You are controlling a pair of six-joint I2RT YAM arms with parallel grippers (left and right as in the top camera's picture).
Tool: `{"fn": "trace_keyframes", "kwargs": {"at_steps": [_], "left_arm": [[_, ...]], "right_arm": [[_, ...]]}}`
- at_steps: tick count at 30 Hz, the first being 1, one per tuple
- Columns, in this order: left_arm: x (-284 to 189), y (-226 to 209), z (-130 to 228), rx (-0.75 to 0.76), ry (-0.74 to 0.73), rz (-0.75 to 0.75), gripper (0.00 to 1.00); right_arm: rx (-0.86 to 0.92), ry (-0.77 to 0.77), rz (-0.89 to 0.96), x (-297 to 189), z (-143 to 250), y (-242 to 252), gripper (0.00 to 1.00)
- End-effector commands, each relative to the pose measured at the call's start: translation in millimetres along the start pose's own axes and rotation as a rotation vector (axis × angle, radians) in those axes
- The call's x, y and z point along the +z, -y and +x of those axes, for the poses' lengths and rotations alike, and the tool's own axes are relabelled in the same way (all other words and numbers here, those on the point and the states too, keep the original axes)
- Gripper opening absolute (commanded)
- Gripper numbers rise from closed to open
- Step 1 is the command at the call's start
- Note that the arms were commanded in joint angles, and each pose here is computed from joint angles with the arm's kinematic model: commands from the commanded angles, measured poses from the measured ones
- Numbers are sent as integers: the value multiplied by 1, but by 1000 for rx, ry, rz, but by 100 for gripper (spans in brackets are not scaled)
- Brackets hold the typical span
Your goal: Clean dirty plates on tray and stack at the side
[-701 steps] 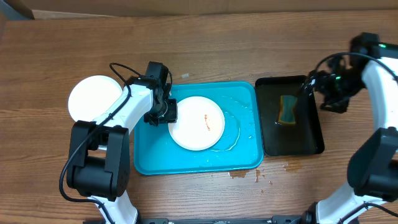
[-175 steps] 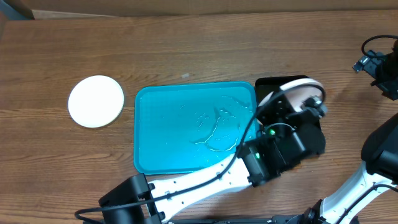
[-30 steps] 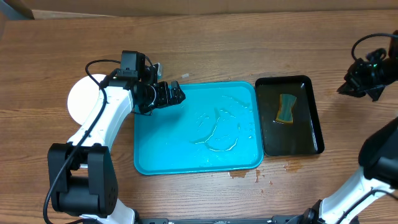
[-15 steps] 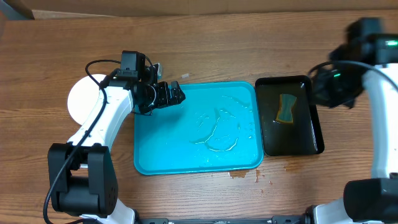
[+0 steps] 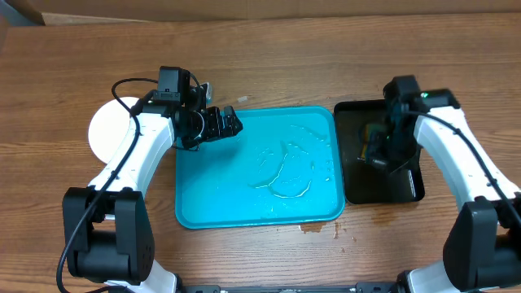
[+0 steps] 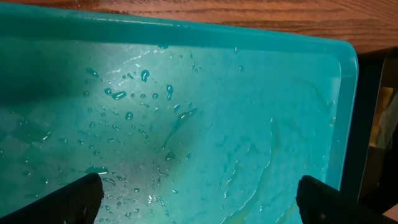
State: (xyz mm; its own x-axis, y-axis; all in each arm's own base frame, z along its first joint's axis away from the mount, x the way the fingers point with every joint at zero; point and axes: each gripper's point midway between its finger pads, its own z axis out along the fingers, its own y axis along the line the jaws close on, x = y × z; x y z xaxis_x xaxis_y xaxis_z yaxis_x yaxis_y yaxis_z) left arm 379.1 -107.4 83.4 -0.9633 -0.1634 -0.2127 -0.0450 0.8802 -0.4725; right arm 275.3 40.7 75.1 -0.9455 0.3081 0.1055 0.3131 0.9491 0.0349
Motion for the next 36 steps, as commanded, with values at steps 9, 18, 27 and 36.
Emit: {"fn": "trace_keyframes", "kwargs": {"at_steps": [9,18,27,36], "left_arm": [[3,-1,4,17,-14,-5,100],[3,-1,4,17,-14,-5,100],[3,-1,4,17,-14,-5,100],[3,-1,4,17,-14,-5,100]], "right_arm": [[101,-48,25,39,20,12,4],[96,-84,12,56,34,13,4],[79,-132,39,61,50,15,4],[91,-181,64,58,62,20,4]]}}
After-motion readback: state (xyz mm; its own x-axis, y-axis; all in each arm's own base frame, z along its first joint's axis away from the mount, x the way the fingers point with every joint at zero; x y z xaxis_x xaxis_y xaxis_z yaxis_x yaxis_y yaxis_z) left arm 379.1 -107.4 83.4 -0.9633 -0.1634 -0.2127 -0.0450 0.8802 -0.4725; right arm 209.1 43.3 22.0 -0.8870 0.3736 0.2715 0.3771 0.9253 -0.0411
